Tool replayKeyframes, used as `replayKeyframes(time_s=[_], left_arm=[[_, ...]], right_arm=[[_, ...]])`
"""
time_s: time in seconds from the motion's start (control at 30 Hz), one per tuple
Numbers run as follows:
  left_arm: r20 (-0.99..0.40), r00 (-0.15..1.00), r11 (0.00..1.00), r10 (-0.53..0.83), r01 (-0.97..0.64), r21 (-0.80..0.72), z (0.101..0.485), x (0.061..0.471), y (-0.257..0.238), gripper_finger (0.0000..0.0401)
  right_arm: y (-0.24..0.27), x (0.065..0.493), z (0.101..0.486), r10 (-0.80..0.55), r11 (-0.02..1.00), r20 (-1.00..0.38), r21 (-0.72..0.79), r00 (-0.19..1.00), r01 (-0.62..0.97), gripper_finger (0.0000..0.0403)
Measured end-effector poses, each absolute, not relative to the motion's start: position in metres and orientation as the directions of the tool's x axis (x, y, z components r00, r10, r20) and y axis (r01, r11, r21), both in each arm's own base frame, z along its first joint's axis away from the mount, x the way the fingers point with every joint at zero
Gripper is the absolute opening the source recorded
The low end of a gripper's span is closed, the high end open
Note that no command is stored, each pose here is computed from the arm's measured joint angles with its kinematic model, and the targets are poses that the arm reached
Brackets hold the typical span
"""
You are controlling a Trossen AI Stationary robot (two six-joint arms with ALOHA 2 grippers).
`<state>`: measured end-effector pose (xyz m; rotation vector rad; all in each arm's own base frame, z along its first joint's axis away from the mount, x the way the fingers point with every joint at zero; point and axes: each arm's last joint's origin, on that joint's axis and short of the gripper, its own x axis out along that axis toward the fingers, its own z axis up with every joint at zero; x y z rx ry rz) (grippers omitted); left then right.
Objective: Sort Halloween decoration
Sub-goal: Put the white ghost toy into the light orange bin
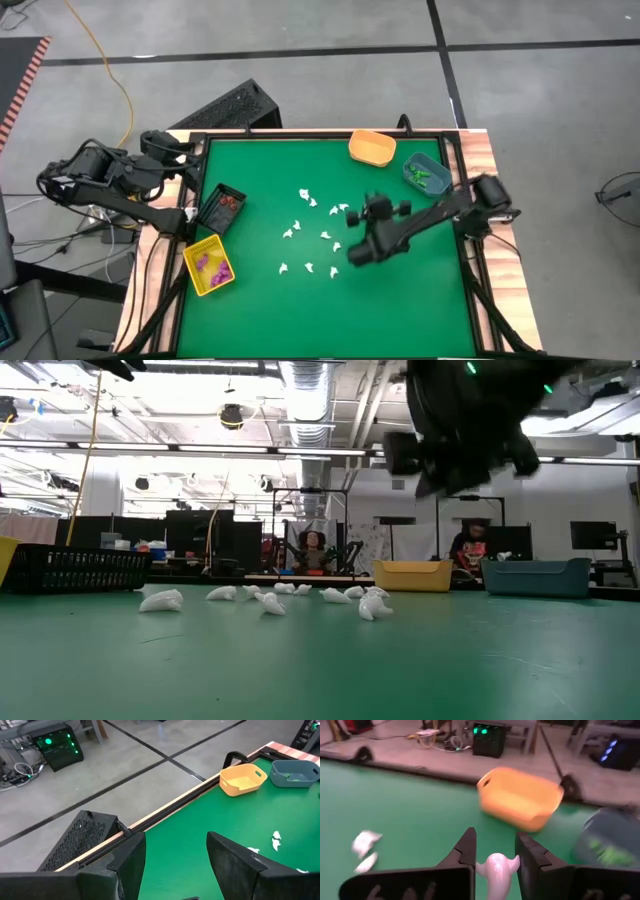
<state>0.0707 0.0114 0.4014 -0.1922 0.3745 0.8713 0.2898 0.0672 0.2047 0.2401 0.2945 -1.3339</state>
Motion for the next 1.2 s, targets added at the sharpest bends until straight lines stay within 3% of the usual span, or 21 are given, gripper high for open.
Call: replayKeyframes(time_s=[0.33,0.43,0.6,0.8,1.0,1.2], left_arm=[[-0.396,0.585,0.628,0.708,-0.778,-0.025,0.401,0.071,0.011,0.0199],[-0.396,0.585,0.628,0.708,-0.778,-0.026,0.401,0.071,0.011,0.0199],[-0.396,0.585,0.627,0.708,-0.778,-0.027,0.401,0.071,0.011,0.0199],[-0.399,0.588,0.631,0.704,-0.775,-0.029,0.401,0.071,0.011,0.0199],[-0.407,0.596,0.639,0.692,-0.769,-0.039,0.401,0.071,0.011,0.0199],[-0.408,0.596,0.632,0.692,-0.773,-0.056,0.401,0.071,0.011,0.0199]], right_arm=[[-0.032,0.259,0.291,-0.919,0.136,-0.388,-0.136,0.074,0.981,0.0083],[-0.063,0.257,0.306,-0.877,0.213,-0.469,-0.175,0.109,0.961,0.0083],[-0.115,0.259,0.32,-0.776,0.413,-0.561,-0.103,0.29,0.905,0.0083],[-0.161,0.257,0.304,-0.711,0.436,-0.635,-0.059,0.303,0.898,0.0084],[-0.192,0.27,0.269,-0.6,0.529,-0.724,-0.038,0.342,0.848,0.0084],[-0.214,0.28,0.233,-0.499,0.556,-0.793,0.016,0.35,0.831,0.0084]])
